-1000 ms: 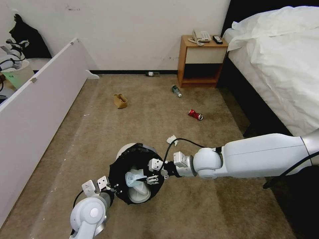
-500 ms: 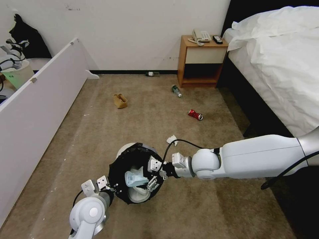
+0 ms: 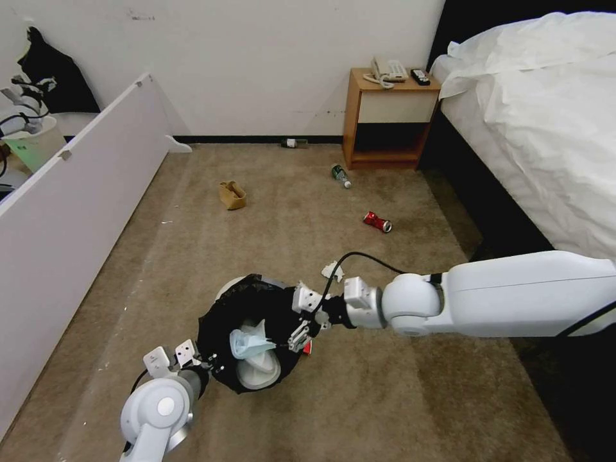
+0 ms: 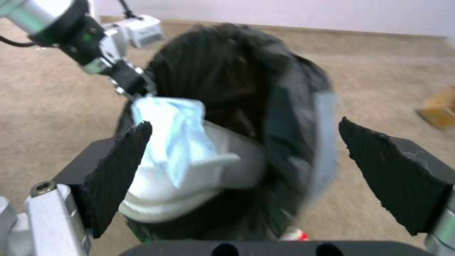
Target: Pick up the trash bin and place the garbage on the floor into it.
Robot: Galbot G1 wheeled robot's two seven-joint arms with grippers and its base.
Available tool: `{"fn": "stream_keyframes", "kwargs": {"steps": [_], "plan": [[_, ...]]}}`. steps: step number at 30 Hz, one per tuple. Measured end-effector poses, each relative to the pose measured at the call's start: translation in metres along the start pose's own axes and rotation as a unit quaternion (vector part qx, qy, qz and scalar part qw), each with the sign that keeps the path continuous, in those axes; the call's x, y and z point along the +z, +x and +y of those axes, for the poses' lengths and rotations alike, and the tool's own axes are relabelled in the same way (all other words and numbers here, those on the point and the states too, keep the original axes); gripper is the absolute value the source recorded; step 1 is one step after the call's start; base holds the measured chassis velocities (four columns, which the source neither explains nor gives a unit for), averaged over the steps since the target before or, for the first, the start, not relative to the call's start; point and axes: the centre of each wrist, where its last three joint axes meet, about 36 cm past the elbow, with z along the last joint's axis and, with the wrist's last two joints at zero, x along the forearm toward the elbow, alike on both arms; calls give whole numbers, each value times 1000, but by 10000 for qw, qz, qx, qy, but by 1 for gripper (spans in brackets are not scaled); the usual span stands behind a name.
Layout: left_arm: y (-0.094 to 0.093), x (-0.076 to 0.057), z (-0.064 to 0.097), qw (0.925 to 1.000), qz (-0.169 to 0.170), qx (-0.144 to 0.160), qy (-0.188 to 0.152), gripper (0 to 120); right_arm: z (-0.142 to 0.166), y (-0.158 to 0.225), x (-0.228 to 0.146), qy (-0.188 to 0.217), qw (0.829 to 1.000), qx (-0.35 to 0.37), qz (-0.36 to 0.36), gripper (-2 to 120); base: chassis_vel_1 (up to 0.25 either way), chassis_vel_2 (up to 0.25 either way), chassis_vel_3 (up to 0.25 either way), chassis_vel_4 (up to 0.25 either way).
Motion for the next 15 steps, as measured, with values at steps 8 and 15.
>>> {"fn": "stream_keyframes", "kwargs": {"steps": [8, 15], "plan": [[8, -11, 9, 9999, -50, -19, -137, 0, 0, 34, 1, -123, 9987, 487, -48, 100, 0, 0, 0, 0], [13, -20, 14, 9996, -83, 30, -279, 0, 6, 68, 7, -289, 9952, 936, -36, 100, 0, 0, 0, 0]]}}
